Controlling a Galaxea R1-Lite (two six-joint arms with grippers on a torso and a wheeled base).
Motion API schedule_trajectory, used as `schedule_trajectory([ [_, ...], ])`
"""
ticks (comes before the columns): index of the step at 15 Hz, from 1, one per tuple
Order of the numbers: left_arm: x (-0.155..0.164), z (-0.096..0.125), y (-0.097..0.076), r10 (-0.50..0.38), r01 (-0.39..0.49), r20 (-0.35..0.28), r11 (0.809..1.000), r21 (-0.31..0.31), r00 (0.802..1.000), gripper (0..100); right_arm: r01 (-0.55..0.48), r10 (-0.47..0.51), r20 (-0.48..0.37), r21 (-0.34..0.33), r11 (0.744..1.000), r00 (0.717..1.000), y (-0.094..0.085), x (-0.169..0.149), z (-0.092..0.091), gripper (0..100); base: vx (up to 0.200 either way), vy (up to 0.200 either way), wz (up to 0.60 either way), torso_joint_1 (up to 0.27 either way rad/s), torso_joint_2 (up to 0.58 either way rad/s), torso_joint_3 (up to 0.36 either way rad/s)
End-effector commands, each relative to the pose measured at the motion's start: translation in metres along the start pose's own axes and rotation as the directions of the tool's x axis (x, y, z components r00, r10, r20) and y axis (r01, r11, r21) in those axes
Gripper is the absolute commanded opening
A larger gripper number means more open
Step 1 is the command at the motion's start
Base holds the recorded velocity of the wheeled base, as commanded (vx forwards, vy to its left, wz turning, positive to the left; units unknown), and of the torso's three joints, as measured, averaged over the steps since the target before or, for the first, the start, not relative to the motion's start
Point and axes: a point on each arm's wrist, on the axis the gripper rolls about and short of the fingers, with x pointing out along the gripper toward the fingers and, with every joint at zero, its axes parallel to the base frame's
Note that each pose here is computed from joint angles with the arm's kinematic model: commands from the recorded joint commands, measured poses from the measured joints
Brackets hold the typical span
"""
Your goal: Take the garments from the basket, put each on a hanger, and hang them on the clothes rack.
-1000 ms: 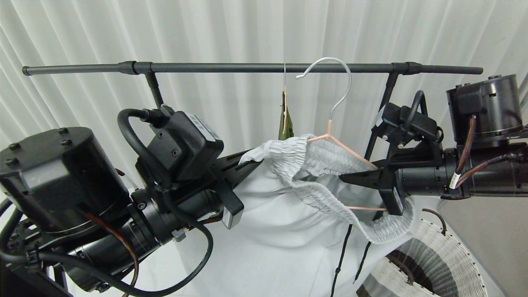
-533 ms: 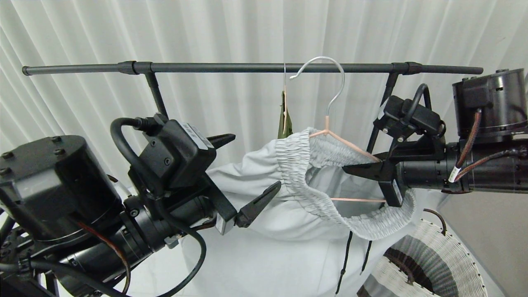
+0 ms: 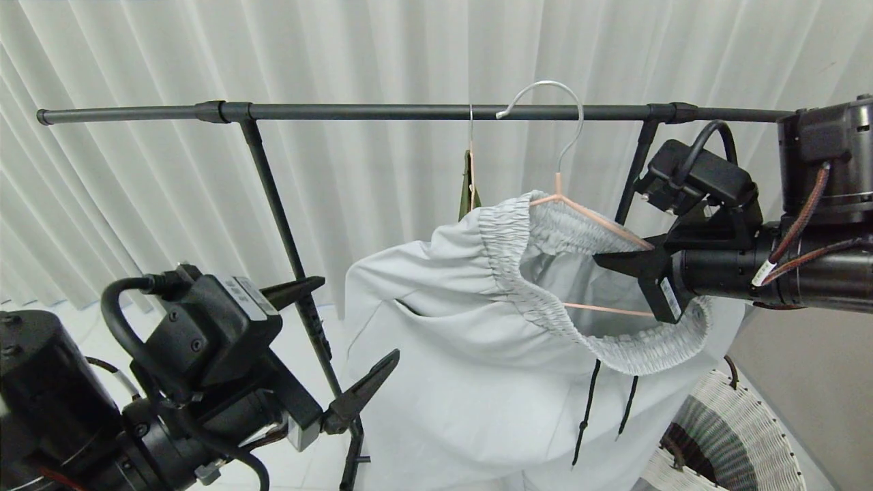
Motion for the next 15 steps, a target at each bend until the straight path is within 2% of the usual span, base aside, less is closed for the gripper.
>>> schedule_trajectory([
  [1,0.001,0.007,-0.002,-0.001,0.002,0.026,1.000,-0.003,1.000,100,0.022,-0.022,-0.001,-0.004,1.000,1.000,0.000,-0.001,0.005,0,0.000,0.000,0.00,0.000,0.00,0.000],
  [2,0.012,0.022,-0.009,-0.034,0.035,0.069,0.999,-0.017,0.997,100,0.040,-0.040,-0.009,-0.003,0.999,0.999,0.001,0.002,0.006,0,0.000,0.000,0.00,0.000,0.00,0.000],
  [4,0.035,0.039,-0.017,-0.007,0.013,0.083,0.997,-0.074,0.997,100,0.042,-0.042,-0.022,0.005,0.999,0.999,0.008,0.009,0.008,0,0.000,0.000,0.00,0.000,0.00,0.000],
  [7,0.055,0.051,-0.026,-0.020,0.028,0.099,0.996,-0.079,0.995,100,0.044,-0.042,-0.036,0.039,0.998,0.998,0.026,0.021,0.013,0,0.000,0.000,0.00,0.000,0.00,0.000],
  [10,0.071,0.063,-0.025,-0.010,0.020,0.116,0.996,-0.088,0.993,100,0.059,-0.058,-0.030,0.042,0.997,0.998,0.026,0.025,0.014,0,0.000,0.000,0.00,0.000,0.00,0.000],
  [12,0.080,0.075,-0.028,-0.032,0.049,0.115,0.988,-0.146,0.993,100,0.067,-0.066,-0.029,0.043,0.997,0.997,0.025,0.024,0.014,0,0.000,0.000,0.00,0.000,0.00,0.000],
  [15,0.088,0.081,-0.029,-0.068,0.079,0.050,0.960,-0.269,0.996,100,0.089,-0.088,-0.036,0.041,0.995,0.995,0.025,0.024,0.014,0,0.000,0.000,0.00,0.000,0.00,0.000],
])
